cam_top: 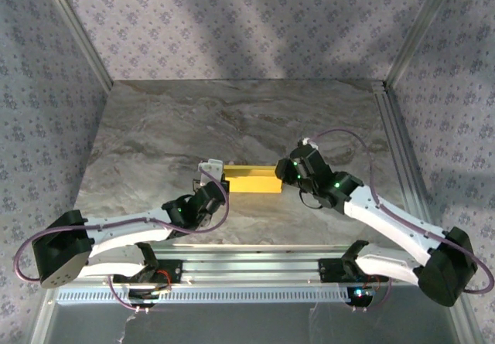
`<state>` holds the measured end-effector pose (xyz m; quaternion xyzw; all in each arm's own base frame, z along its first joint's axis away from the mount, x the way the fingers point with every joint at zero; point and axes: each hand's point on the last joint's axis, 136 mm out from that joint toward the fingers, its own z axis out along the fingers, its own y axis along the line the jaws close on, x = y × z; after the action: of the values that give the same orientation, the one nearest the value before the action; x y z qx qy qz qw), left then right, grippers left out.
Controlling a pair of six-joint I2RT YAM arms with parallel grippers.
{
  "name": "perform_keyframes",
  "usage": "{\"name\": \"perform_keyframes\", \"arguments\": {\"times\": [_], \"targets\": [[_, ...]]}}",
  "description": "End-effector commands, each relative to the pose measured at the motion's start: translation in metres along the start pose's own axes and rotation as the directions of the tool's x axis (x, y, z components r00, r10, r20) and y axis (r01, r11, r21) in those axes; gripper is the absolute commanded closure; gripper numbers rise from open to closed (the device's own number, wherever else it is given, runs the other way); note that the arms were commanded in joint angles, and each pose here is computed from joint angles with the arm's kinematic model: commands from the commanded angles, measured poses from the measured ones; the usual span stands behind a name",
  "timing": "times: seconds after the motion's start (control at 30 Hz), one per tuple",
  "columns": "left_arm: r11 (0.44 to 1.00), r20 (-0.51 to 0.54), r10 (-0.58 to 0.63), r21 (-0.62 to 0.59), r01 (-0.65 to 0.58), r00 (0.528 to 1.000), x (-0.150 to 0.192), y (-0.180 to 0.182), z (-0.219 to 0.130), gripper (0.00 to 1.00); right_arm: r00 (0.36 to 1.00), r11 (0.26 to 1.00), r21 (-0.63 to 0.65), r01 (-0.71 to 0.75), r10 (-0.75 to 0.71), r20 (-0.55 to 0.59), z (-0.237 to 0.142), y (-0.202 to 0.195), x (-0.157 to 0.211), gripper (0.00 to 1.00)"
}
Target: Fold the paper box
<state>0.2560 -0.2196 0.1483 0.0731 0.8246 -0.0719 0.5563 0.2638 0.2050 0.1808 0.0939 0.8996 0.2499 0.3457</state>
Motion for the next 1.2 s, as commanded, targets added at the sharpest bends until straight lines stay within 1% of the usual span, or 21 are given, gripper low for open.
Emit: {"name": "perform_keyframes", "arguments": {"times": [0.0,0.1,0.2,0.3,0.37,0.53,0.8,0.87,0.9,0.97,1.07,1.17], "targets": [[0.989,-0.16,0.147,0.005,-0.148,0.976,0.052,0.008,0.002,1.0,0.996,0.998,-0.056,-0.014,0.019,0.088,-0.012,0.019,-0.023,0.7],[0.989,-0.161,0.147,0.004,-0.148,0.976,0.051,0.007,0.002,1.0,0.997,0.997,-0.069,0.02,-0.015,0.077,-0.003,0.03,-0.025,0.75],[0.989,-0.159,0.145,0.004,-0.147,0.976,0.05,0.007,0.003,1.0,0.997,0.995,-0.071,0.073,-0.07,0.044,0.012,0.043,-0.023,0.77],[0.989,-0.159,0.146,0.005,-0.147,0.976,0.049,0.006,0.002,1.0,0.99,0.989,-0.05,0.14,-0.14,0.007,0.027,0.052,-0.014,0.79],[0.989,-0.158,0.145,0.005,-0.146,0.977,0.048,0.006,0.002,1.0,0.98,0.98,-0.01,0.199,-0.199,-0.016,0.036,0.053,-0.003,0.8],[0.99,-0.16,0.141,0.005,-0.142,0.977,0.046,0.006,0.001,1.0,0.947,0.939,0.128,0.32,-0.318,-0.036,0.051,0.037,0.02,0.81],[0.991,-0.164,0.131,0.005,-0.132,0.978,0.044,0.006,0.0,1.0,0.904,0.877,0.224,0.425,-0.424,-0.054,0.06,0.019,0.039,0.83],[0.992,-0.161,0.127,0.006,-0.128,0.979,0.042,0.006,-0.002,0.96,0.898,0.867,0.239,0.437,-0.434,-0.067,0.063,0.014,0.045,0.84],[0.992,-0.16,0.124,0.006,-0.125,0.979,0.042,0.007,-0.003,0.92,0.896,0.865,0.239,0.441,-0.437,-0.073,0.064,0.013,0.048,0.85],[0.994,-0.154,0.112,0.002,-0.113,0.982,0.039,0.01,-0.006,0.81,0.895,0.863,0.241,0.444,-0.438,-0.08,0.065,0.01,0.053,0.86],[0.996,-0.143,0.089,0.004,-0.089,0.986,0.033,0.013,-0.011,0.69,0.894,0.861,0.244,0.447,-0.441,-0.084,0.065,0.008,0.057,0.86],[0.998,-0.129,0.061,0.017,-0.059,0.99,0.025,0.015,-0.018,0.63,0.892,0.859,0.242,0.452,-0.444,-0.088,0.066,0.006,0.06,0.87]]}}
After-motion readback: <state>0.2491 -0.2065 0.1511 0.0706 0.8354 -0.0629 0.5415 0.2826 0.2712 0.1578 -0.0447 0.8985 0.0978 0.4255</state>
